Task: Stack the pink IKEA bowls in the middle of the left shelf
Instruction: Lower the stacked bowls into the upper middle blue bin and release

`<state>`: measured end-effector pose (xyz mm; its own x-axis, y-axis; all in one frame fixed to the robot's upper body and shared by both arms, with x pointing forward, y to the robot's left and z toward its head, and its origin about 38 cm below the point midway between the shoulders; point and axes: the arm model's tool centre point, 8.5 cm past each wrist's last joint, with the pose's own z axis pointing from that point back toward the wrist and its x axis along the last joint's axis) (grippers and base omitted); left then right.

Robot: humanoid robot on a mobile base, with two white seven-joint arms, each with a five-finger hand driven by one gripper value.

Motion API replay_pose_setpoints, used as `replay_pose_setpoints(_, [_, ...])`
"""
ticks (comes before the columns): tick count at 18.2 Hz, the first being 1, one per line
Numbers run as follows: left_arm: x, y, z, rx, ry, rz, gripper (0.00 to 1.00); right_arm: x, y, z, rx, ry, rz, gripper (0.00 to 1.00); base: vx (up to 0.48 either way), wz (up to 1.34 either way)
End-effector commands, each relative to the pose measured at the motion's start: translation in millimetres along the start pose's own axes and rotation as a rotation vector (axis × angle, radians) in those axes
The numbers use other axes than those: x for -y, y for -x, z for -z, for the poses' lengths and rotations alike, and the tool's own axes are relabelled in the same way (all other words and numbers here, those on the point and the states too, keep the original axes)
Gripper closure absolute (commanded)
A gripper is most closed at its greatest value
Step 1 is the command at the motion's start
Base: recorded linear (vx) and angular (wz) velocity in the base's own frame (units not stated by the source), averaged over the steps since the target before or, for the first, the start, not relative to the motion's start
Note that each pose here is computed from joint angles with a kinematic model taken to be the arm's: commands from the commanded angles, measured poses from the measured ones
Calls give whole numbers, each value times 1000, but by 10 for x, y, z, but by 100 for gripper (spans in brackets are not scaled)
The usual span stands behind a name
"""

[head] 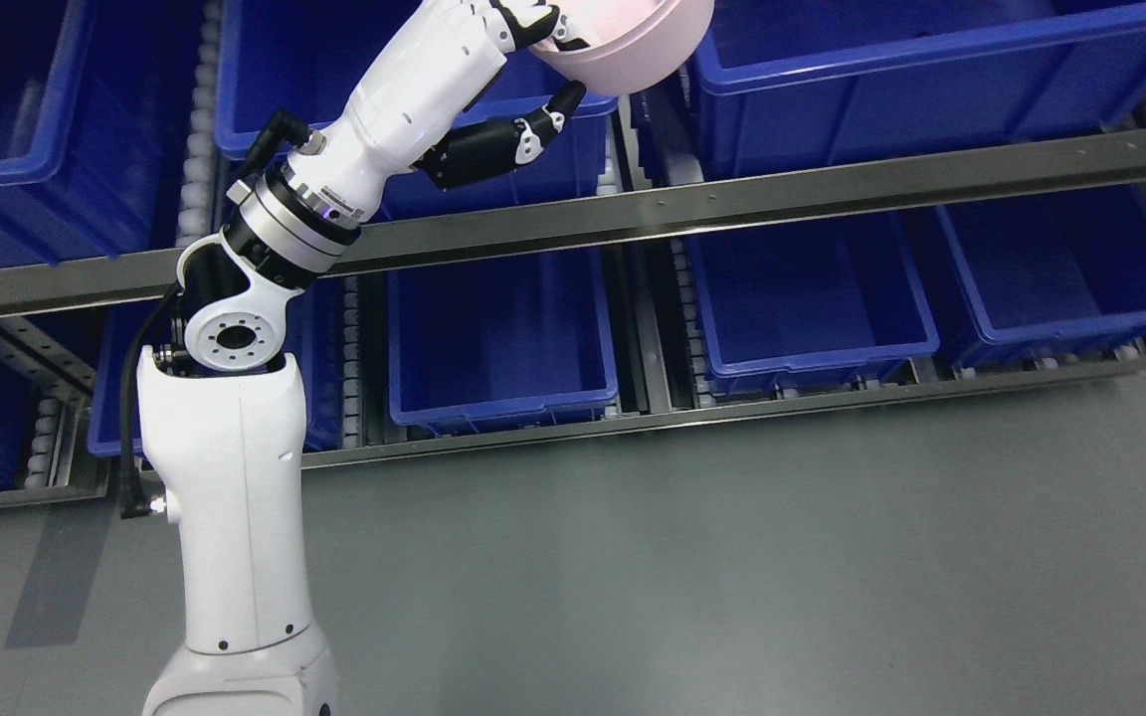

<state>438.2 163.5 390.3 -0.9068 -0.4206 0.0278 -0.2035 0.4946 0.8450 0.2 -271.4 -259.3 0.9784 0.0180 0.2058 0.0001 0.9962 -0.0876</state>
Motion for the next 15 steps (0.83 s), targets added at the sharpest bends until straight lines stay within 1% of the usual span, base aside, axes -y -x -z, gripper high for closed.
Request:
replay_pose_setpoints(1, [-220,-132,332,65,13,39,94,114,-57,12,17,18,2,0,112,599])
replay_pose_setpoints(3, [-260,-121,386,50,25,34,94,114,-57,12,17,18,2,0,143,455])
replay_pose_setpoints(7, [-213,-40,394,-17,66,-3,94,114,-57,12,17,18,2,0,123,289])
replay_pose_setpoints(10, [-191,215,379,-195,154,-92,93,114,-57,12,17,18,2,0,101,111])
replay_pose_setpoints(12, [-234,463,229,-311,232,-110,93,114,-57,12,17,18,2,0,87,22])
replay_pose_setpoints(14, [-140,653,86,-394,312,-148,92,114,-57,12,17,18,2,0,28,44])
replay_pose_setpoints(15, [-35,729,61,-423,348,-174,92,114,-57,12,17,18,2,0,2,13])
